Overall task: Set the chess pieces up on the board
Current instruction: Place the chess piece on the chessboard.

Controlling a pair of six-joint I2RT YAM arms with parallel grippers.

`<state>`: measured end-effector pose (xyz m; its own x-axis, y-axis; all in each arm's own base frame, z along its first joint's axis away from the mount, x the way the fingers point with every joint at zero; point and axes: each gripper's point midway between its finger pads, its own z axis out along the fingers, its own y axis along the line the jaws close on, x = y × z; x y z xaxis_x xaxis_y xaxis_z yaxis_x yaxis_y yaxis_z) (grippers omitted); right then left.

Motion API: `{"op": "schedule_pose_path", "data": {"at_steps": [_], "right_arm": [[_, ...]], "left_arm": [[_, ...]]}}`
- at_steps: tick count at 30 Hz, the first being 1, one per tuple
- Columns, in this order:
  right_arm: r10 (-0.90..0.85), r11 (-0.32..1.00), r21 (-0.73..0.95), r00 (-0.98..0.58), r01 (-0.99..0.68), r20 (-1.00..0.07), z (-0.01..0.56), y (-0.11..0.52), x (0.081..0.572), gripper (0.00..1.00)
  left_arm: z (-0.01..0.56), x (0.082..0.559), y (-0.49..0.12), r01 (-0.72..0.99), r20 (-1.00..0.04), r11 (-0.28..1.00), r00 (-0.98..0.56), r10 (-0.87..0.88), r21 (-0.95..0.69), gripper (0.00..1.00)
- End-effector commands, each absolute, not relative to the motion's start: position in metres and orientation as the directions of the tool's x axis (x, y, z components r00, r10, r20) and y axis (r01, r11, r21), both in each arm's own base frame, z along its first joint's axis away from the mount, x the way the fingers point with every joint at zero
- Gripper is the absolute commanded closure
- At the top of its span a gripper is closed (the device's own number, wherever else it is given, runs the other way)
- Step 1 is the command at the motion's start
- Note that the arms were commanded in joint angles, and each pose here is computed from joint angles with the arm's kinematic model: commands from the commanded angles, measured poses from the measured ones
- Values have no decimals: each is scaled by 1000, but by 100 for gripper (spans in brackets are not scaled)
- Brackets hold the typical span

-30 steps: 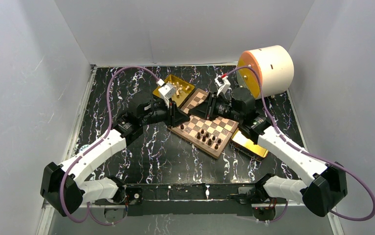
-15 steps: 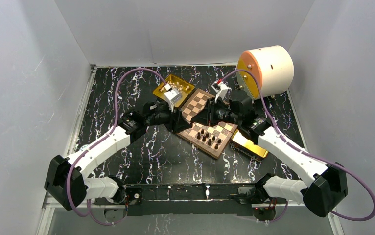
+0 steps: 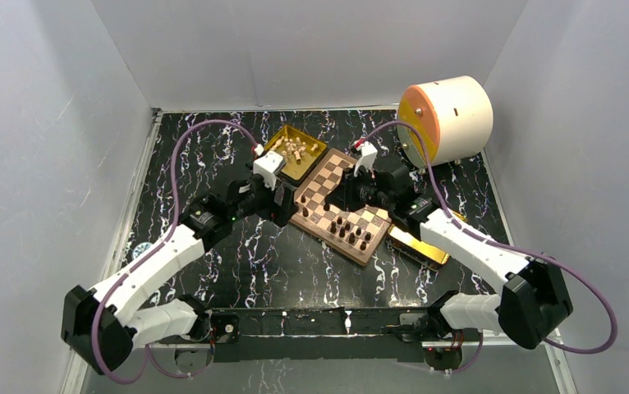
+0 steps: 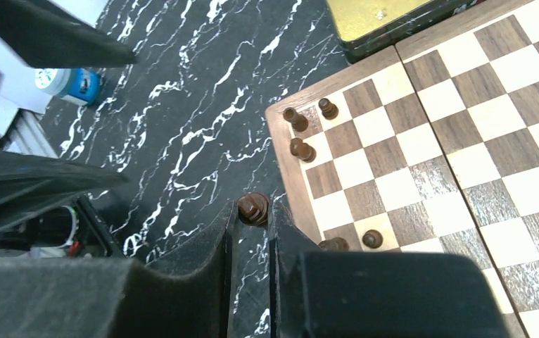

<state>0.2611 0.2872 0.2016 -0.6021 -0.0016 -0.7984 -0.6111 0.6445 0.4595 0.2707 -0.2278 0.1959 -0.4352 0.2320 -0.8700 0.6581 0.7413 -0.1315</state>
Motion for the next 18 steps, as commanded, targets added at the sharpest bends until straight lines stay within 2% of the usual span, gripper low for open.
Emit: {"op": "schedule_pose_path", "data": {"at_steps": [1, 8, 18], "right_arm": [[6, 630, 398, -508, -667, -861, 203, 299, 274, 94], [-85, 668, 303, -475, -679, -876, 175, 312, 278, 94], [-165, 715, 201, -441, -670, -882, 145, 328, 280, 93]], "left_arm": [[206, 275, -184, 560, -894, 827, -352, 278, 37, 10], [220, 275, -146, 421, -924, 899, -285, 256, 120, 10], [227, 271, -141, 405, -939, 907, -253, 233, 116, 9]]}}
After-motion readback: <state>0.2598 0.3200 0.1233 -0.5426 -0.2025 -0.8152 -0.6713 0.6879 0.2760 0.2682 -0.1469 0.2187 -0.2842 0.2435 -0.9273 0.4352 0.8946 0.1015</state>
